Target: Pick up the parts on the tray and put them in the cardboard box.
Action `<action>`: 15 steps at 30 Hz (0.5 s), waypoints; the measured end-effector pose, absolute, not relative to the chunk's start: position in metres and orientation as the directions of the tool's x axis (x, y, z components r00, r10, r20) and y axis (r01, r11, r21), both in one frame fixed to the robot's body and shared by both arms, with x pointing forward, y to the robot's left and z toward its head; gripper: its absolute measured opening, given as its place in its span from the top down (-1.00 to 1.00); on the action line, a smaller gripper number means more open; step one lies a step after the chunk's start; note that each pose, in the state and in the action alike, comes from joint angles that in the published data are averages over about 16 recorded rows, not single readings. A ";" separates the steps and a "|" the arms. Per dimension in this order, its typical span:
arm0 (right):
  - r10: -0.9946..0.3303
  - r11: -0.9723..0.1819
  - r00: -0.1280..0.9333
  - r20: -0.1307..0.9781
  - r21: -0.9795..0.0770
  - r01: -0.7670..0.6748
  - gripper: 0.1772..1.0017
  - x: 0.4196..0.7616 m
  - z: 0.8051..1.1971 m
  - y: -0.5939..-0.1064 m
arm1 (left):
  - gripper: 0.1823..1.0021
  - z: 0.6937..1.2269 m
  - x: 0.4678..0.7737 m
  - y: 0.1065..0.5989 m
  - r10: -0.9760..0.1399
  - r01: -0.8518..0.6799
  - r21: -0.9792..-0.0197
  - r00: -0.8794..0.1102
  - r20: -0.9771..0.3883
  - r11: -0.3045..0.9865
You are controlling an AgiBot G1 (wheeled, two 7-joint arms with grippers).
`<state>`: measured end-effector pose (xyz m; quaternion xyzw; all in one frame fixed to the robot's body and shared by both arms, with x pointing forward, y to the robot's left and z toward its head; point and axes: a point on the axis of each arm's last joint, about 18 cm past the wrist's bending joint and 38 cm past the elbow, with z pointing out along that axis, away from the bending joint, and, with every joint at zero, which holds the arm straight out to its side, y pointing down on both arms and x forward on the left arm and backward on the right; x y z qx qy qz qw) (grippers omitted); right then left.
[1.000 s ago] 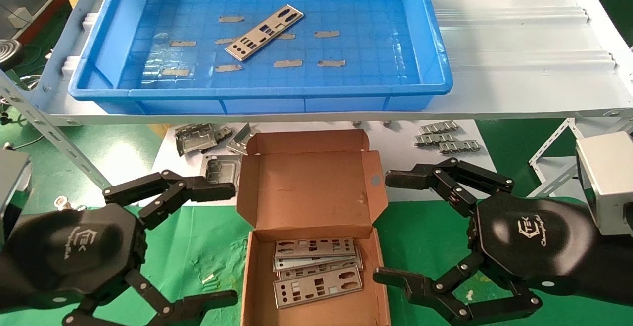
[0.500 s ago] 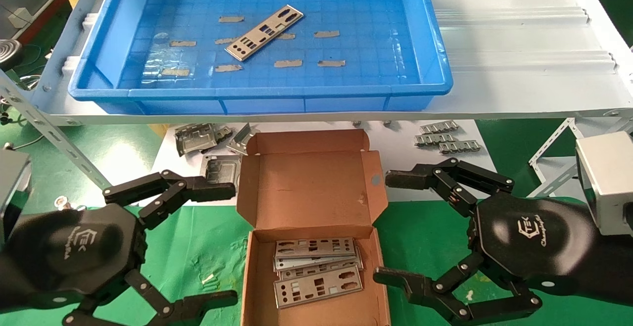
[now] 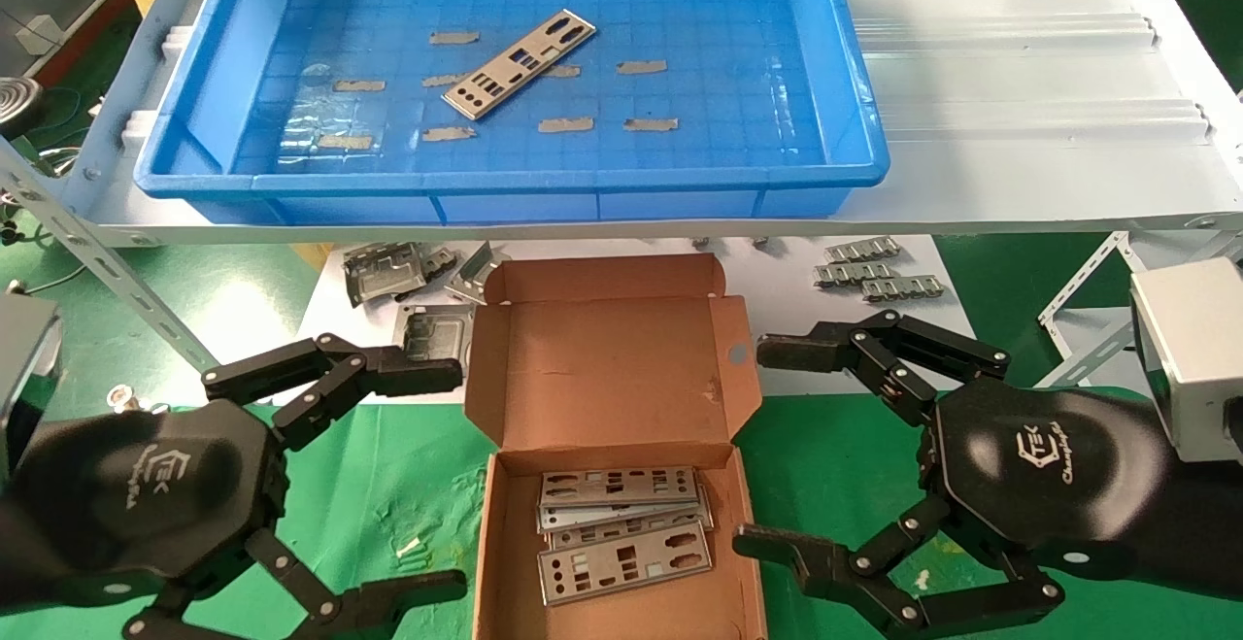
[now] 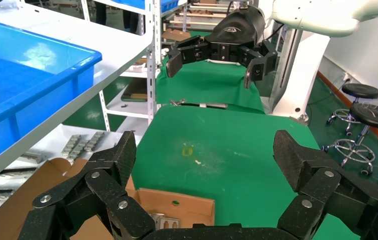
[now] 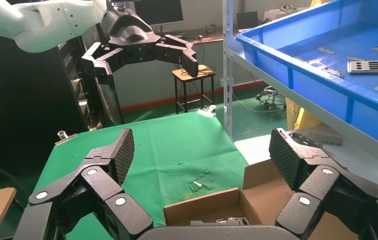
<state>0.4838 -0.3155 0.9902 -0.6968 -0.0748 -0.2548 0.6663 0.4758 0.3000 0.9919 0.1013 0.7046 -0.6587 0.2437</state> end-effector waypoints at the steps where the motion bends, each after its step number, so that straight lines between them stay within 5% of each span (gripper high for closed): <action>1: -0.235 -0.101 0.859 0.455 -0.890 0.444 -1.00 0.484 0.990 -0.315 | -1.00 0.992 0.476 0.300 -0.178 0.464 -0.879 -0.861 -0.477 0.112; 15: -0.235 -0.101 0.859 0.455 -0.890 0.444 -1.00 0.484 0.990 -0.315 | -1.00 0.992 0.476 0.300 -0.178 0.464 -0.879 -0.861 -0.477 0.112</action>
